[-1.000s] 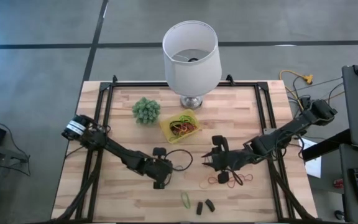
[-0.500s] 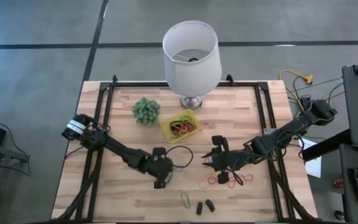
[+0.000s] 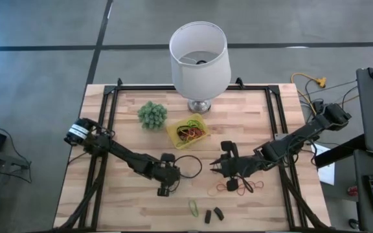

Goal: Pick and place rubber bands into bin
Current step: Put the left blue rubber band into the yellow bin

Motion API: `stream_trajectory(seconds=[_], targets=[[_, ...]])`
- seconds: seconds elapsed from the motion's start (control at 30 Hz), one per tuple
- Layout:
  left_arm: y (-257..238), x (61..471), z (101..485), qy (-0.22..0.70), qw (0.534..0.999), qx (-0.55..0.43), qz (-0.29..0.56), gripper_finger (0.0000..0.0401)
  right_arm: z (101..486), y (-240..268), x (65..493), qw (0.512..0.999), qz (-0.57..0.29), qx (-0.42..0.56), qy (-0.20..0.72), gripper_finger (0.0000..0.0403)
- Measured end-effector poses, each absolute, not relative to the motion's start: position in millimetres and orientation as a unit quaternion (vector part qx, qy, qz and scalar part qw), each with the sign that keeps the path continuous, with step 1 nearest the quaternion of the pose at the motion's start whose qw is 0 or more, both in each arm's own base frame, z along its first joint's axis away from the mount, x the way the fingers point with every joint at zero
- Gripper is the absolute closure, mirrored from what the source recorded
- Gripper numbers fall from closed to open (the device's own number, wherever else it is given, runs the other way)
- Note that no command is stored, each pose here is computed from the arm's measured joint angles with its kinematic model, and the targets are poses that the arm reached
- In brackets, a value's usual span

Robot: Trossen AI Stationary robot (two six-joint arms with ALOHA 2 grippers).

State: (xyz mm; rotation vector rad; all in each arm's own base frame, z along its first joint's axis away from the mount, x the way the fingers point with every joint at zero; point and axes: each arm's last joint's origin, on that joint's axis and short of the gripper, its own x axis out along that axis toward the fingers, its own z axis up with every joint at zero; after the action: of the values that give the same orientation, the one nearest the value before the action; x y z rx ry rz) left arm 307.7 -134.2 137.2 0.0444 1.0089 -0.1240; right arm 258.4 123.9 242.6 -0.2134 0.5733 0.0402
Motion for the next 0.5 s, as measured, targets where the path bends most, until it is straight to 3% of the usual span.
stream_trajectory(seconds=[0.2,0.5], targets=[[-138,307,154,0.462,0.880,0.046,-0.105,0.0401,242,124,258,0.952,0.020,-0.108,0.287,0.0326],[-135,303,185,0.396,0.913,0.087,-0.050,0.0401,240,123,257,0.951,0.020,-0.109,0.288,0.0321]])
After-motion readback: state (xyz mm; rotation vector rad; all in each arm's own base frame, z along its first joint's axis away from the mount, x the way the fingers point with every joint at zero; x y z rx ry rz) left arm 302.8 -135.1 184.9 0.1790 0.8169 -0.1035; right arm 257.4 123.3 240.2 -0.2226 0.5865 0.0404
